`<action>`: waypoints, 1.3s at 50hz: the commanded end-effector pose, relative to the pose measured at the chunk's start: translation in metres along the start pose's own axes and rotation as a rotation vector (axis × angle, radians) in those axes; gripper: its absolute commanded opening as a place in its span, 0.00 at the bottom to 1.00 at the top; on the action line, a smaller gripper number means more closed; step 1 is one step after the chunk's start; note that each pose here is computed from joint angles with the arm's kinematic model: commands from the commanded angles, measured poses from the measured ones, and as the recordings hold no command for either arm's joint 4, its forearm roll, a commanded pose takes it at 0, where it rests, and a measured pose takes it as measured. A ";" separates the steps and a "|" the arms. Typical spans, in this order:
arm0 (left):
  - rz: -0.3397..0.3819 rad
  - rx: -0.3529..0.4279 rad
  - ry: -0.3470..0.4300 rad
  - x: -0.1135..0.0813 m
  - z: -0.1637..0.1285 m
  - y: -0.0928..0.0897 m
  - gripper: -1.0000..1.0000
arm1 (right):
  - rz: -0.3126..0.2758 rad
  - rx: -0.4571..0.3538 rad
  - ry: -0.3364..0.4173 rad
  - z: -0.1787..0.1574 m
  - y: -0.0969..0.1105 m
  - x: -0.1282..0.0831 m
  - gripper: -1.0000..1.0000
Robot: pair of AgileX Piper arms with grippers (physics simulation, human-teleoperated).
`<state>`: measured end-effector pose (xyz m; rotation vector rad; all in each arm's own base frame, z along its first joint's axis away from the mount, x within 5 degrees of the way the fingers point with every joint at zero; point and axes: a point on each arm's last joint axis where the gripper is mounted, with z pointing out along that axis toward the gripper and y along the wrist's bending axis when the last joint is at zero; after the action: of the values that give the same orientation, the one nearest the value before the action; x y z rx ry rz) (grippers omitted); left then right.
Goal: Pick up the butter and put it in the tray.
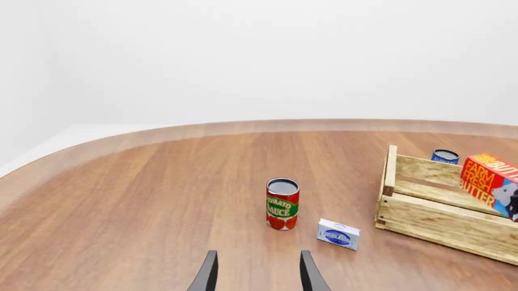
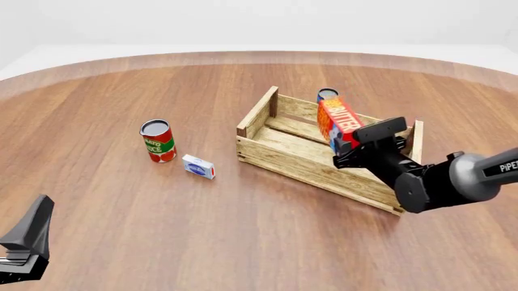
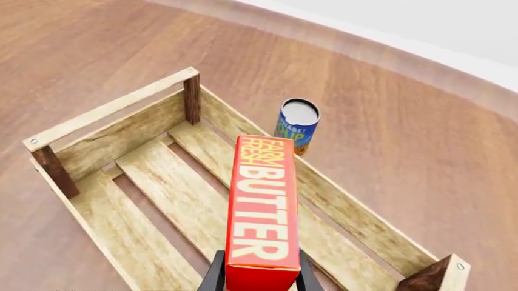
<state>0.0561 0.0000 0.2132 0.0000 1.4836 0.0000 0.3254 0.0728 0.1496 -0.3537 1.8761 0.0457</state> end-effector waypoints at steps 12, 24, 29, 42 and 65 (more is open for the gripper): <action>0.000 0.000 0.000 0.000 0.000 0.000 1.00 | 0.028 0.006 -0.010 0.005 -0.003 -0.006 1.00; 0.000 0.000 0.000 0.000 0.000 0.000 1.00 | 0.027 0.009 -0.014 0.003 -0.004 -0.010 1.00; 0.000 0.000 0.000 0.000 0.000 0.000 1.00 | 0.026 0.007 -0.020 0.000 -0.004 -0.013 1.00; 0.000 0.000 0.000 0.000 0.000 0.000 1.00 | 0.019 0.005 -0.047 -0.015 -0.003 -0.028 1.00; 0.000 0.000 0.000 0.000 0.000 0.000 1.00 | 0.024 0.023 -0.123 -0.061 -0.011 -0.058 1.00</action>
<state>0.0561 0.0000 0.2132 0.0000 1.4836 0.0000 0.3019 0.0665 0.2081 -0.3176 1.7886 0.0583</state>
